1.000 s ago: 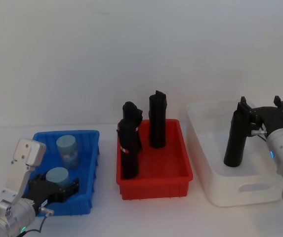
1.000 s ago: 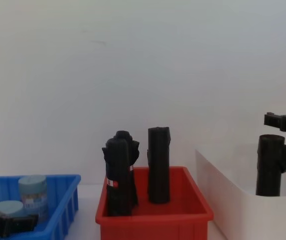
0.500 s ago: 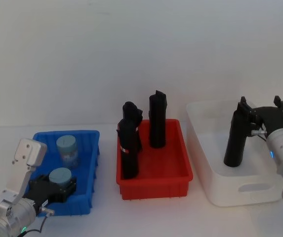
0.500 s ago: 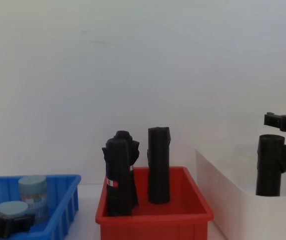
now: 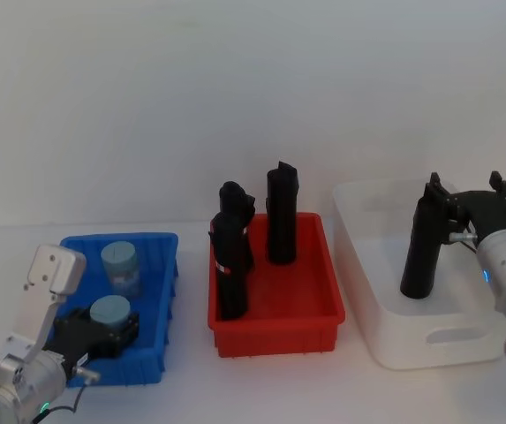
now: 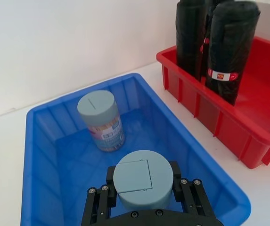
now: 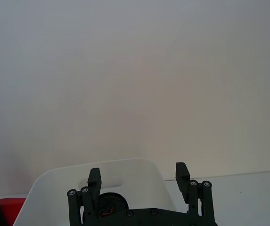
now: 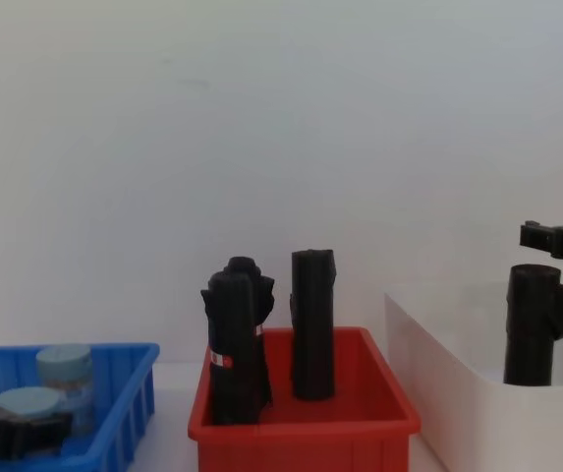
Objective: Pick the cotton swabs from the blue box and place them into the white box.
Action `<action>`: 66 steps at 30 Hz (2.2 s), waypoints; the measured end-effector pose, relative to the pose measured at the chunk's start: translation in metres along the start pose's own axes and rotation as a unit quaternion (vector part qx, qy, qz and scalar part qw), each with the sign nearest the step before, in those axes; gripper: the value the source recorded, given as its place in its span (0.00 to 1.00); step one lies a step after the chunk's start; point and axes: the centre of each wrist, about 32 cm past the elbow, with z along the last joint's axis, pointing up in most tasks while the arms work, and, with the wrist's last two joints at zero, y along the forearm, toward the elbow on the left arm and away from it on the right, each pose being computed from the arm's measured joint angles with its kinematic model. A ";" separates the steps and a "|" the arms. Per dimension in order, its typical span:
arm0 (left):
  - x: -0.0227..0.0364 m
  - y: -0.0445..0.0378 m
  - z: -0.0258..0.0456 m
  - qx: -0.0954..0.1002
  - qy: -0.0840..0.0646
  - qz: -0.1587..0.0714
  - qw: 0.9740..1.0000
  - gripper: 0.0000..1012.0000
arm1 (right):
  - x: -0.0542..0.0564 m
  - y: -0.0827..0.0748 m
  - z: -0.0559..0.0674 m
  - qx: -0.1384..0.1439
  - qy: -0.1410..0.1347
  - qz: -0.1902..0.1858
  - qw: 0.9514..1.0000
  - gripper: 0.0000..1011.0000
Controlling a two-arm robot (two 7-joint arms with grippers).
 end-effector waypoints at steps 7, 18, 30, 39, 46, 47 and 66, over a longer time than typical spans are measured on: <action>-0.0064 0.0035 0.0142 -0.029 -0.020 -0.004 0.999 0.66 | 0.000 0.000 0.000 0.000 0.000 0.000 1.000 0.99; -0.0202 0.0132 0.0432 -0.088 -0.061 0.001 0.994 0.66 | 0.000 0.000 0.000 0.000 0.000 0.000 1.000 0.99; -0.0366 0.0248 0.0725 -0.166 -0.107 0.014 0.980 0.66 | 0.000 0.000 0.000 0.006 -0.008 0.009 1.000 0.99; -0.0439 0.0278 0.0921 -0.227 -0.128 0.003 0.966 0.66 | -0.001 0.000 0.000 0.032 -0.036 0.050 0.998 0.99; -0.0483 0.0229 0.1073 -0.261 -0.136 -0.032 0.955 0.66 | -0.002 -0.003 0.002 0.053 -0.056 0.093 0.993 0.99; -0.0486 0.0220 0.1084 -0.263 -0.137 -0.036 0.954 0.66 | -0.002 -0.003 0.002 0.055 -0.059 0.099 0.992 0.99; -0.0529 -0.0092 0.1200 -0.268 -0.127 -0.128 0.946 0.66 | -0.006 -0.010 0.008 0.105 -0.110 0.234 0.960 0.99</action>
